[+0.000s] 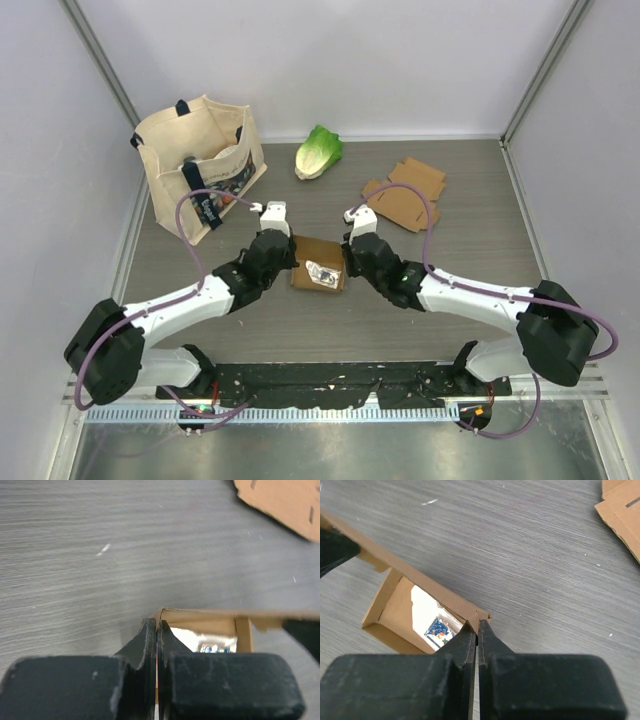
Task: Fold the paper box
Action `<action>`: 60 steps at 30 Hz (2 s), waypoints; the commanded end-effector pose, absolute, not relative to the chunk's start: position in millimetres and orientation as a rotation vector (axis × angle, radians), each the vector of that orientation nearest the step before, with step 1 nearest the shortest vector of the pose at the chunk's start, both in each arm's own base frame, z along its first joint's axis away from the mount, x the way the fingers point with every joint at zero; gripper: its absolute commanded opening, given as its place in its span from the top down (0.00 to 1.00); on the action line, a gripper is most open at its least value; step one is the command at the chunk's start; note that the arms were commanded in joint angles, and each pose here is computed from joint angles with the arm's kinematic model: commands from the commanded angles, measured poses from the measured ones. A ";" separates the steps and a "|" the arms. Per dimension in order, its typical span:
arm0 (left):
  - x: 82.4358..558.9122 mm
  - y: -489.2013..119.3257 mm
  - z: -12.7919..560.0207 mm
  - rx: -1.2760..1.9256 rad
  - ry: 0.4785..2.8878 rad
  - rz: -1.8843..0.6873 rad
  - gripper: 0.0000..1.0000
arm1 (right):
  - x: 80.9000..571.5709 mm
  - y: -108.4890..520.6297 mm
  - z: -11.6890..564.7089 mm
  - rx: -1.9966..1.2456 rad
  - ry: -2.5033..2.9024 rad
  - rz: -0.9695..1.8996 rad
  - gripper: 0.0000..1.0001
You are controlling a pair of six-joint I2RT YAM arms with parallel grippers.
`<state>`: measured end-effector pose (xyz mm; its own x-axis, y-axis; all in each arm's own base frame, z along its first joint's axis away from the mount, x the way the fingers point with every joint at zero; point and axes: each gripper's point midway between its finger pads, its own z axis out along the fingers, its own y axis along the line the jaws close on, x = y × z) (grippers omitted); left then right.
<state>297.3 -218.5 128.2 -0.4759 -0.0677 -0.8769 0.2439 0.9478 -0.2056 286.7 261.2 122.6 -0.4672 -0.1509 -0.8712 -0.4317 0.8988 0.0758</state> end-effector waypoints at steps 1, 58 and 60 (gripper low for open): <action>321.5 -184.1 124.4 -0.207 2.014 -0.139 1.00 | 307.9 258.5 163.8 0.018 1.886 0.289 0.99; 274.7 -285.4 88.4 -0.114 2.079 -0.407 1.00 | 274.5 205.8 102.8 0.304 1.727 0.055 1.00; 273.3 -285.2 78.0 -0.107 2.100 -0.376 1.00 | 274.3 206.2 102.3 0.300 1.728 0.059 1.00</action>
